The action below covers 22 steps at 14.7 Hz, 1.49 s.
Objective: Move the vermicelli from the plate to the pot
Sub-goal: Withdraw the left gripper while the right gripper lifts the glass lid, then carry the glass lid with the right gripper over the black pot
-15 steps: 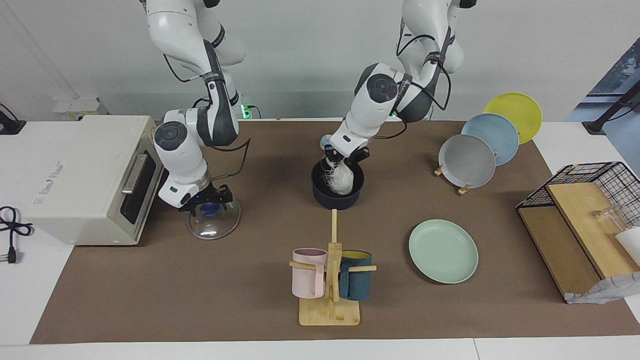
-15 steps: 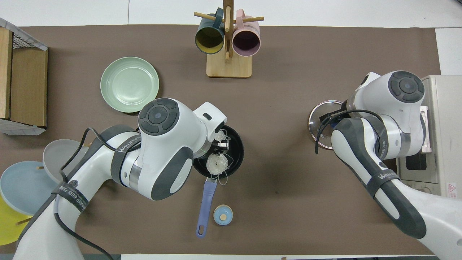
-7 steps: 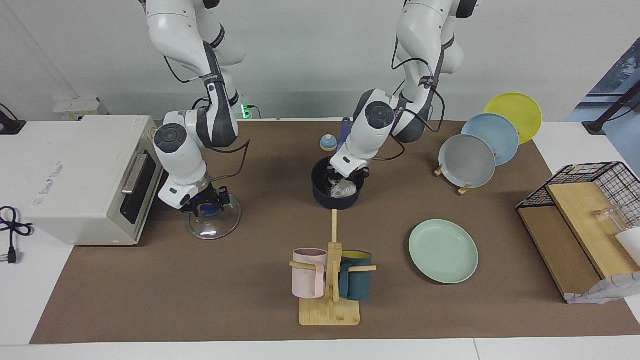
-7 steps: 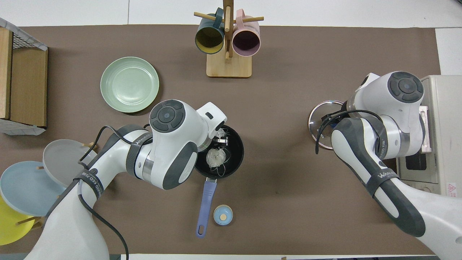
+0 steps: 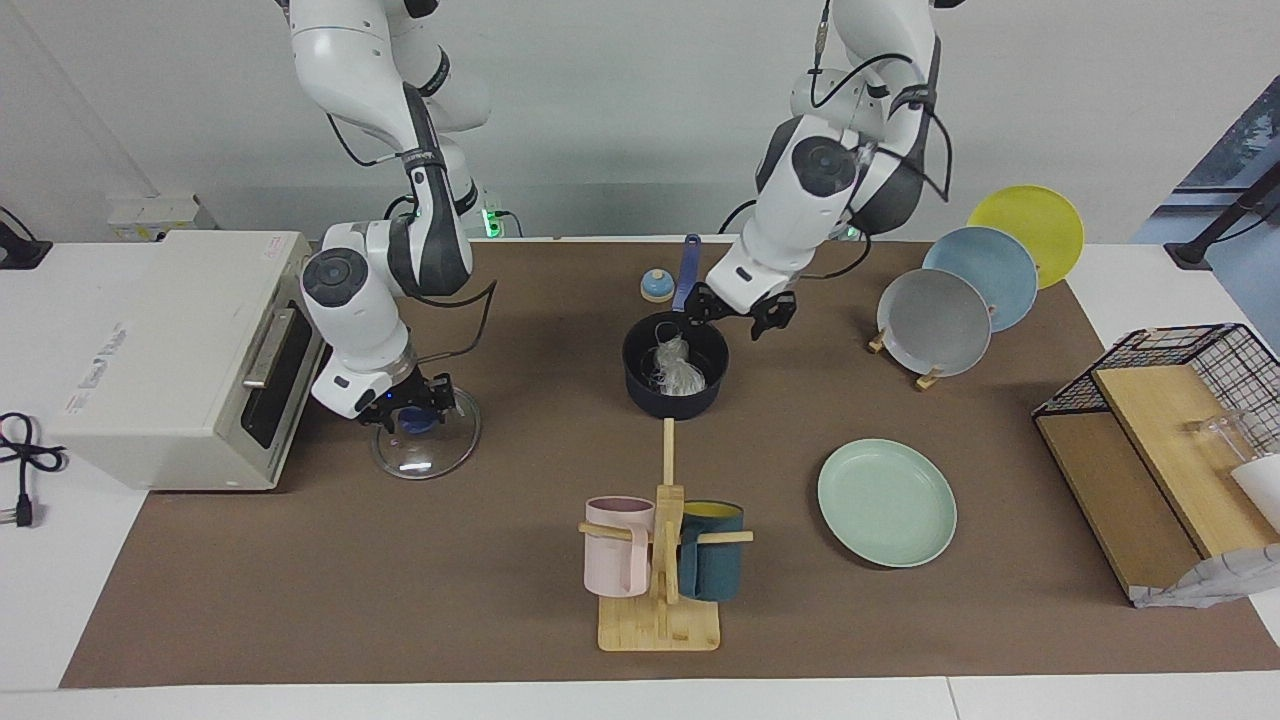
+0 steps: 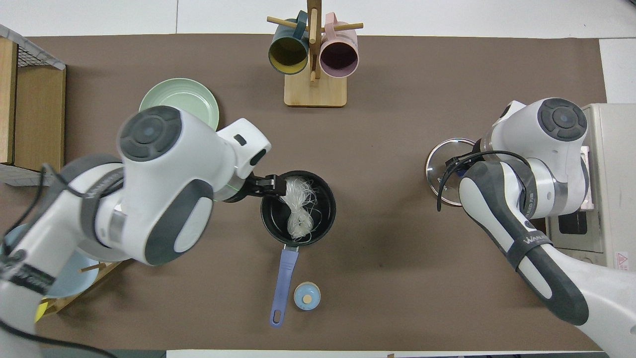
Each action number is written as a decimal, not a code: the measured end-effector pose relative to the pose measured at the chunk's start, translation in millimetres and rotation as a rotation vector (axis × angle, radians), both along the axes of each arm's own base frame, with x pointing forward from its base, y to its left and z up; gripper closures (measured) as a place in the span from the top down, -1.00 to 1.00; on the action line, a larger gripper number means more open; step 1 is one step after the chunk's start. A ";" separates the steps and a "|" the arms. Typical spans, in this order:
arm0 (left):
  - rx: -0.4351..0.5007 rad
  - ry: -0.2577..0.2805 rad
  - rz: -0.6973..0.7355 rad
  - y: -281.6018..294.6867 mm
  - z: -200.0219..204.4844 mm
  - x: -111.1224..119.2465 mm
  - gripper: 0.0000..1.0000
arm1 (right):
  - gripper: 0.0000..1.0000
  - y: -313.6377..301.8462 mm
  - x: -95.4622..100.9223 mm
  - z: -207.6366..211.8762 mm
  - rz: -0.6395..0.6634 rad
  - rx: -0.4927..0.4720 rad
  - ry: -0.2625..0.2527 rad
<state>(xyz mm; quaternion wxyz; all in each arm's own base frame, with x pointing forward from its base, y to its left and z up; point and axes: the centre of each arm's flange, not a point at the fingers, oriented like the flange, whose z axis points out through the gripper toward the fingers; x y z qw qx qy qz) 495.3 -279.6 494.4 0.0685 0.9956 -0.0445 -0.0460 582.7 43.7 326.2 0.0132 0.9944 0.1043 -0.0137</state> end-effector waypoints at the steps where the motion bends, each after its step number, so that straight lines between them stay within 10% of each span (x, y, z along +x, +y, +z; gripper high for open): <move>1: 0.009 -0.019 0.001 28.4 25.9 4.7 1.00 | 0.51 -0.1 -0.1 -0.1 0.000 0.000 0.000; 9: 0.085 -0.086 -0.005 186.1 95.2 36.3 1.00 | 0.31 6.7 0.8 4.1 0.010 0.000 0.013; 15: 0.109 -0.059 0.018 206.7 107.5 35.4 1.00 | 0.31 83.0 18.8 92.6 -0.022 0.044 0.045; 22: 0.122 -0.020 0.026 214.9 138.0 40.5 1.00 | 0.31 280.0 -42.5 147.4 -0.159 0.046 0.006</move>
